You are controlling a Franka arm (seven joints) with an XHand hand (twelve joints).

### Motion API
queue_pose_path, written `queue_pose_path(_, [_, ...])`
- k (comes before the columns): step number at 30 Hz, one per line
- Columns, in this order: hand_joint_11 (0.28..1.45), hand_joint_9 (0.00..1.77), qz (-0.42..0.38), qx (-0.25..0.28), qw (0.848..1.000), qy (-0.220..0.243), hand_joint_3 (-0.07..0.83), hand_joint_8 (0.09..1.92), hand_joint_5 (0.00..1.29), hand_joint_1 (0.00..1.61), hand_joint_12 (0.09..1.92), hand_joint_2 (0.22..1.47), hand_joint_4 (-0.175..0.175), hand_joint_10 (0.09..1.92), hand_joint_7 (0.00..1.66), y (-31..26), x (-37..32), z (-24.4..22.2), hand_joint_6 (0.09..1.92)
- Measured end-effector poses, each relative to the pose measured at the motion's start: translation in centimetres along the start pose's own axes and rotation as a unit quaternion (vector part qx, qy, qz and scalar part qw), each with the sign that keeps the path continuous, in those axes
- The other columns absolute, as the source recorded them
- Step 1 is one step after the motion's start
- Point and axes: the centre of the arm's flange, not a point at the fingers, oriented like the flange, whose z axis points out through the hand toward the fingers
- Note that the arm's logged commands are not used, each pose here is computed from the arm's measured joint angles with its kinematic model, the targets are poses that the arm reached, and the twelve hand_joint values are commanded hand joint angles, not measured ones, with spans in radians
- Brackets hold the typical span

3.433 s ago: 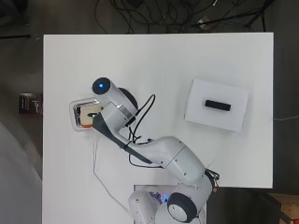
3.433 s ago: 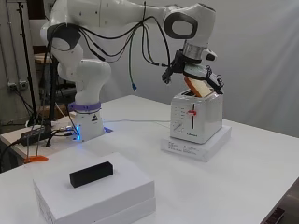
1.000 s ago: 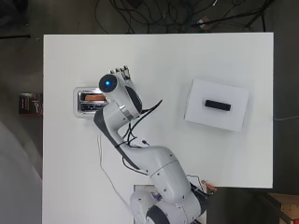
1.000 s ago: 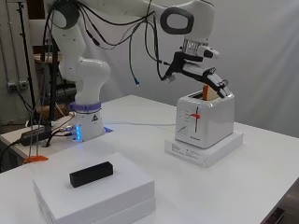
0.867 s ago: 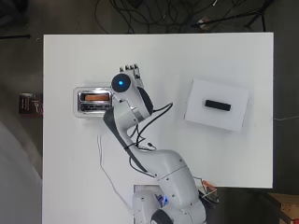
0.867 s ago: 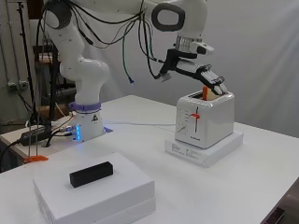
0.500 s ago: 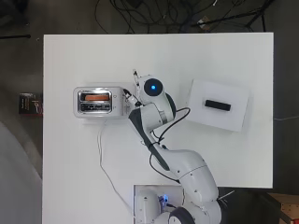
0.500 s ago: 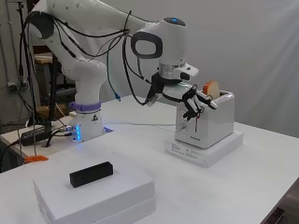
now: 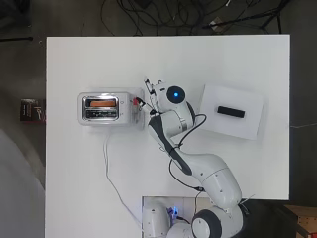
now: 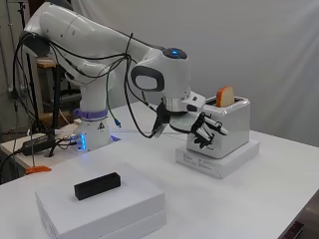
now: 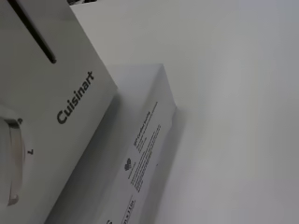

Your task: Teleoperate dual arm-hand system to toast a bread

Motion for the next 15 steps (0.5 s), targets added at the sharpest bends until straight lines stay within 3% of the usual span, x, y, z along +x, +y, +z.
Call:
queue_pose_path(3, [0.62, 0.95, -0.009, 0.007, 1.000, -0.005, 0.000, 0.60, 0.33, 0.04, 0.53, 1.12, -0.081, 0.69, 0.90, 0.0, 0.6, 0.8, 0.09])
queue_pose_path(4, [0.67, 0.99, -0.010, 0.014, 1.000, -0.009, -0.001, 0.39, 0.33, 0.07, 0.32, 1.12, -0.076, 0.47, 0.95, 0.1, 0.7, 1.6, 0.09])
queue_pose_path(6, [0.68, 1.00, -0.009, 0.032, 0.999, -0.015, -0.001, 0.13, 0.35, 0.12, 0.09, 1.14, -0.056, 0.18, 0.94, 0.6, 0.5, 3.5, 0.09])
queue_pose_path(7, [0.66, 0.97, -0.011, 0.040, 0.999, -0.016, -0.001, 0.09, 0.36, 0.13, 0.09, 1.14, -0.046, 0.09, 0.89, 0.8, 0.3, 4.6, 0.09])
queue_pose_path(12, [0.57, 0.84, -0.004, 0.076, 0.997, -0.023, -0.006, 0.09, 0.35, 0.08, 0.09, 1.12, -0.025, 0.09, 0.74, 1.4, -0.9, 9.0, 0.09])
queue_pose_path(15, [0.54, 0.78, 0.001, 0.076, 0.997, -0.018, -0.002, 0.09, 0.34, 0.02, 0.09, 1.12, -0.022, 0.09, 0.69, 1.0, -0.9, 8.8, 0.09])
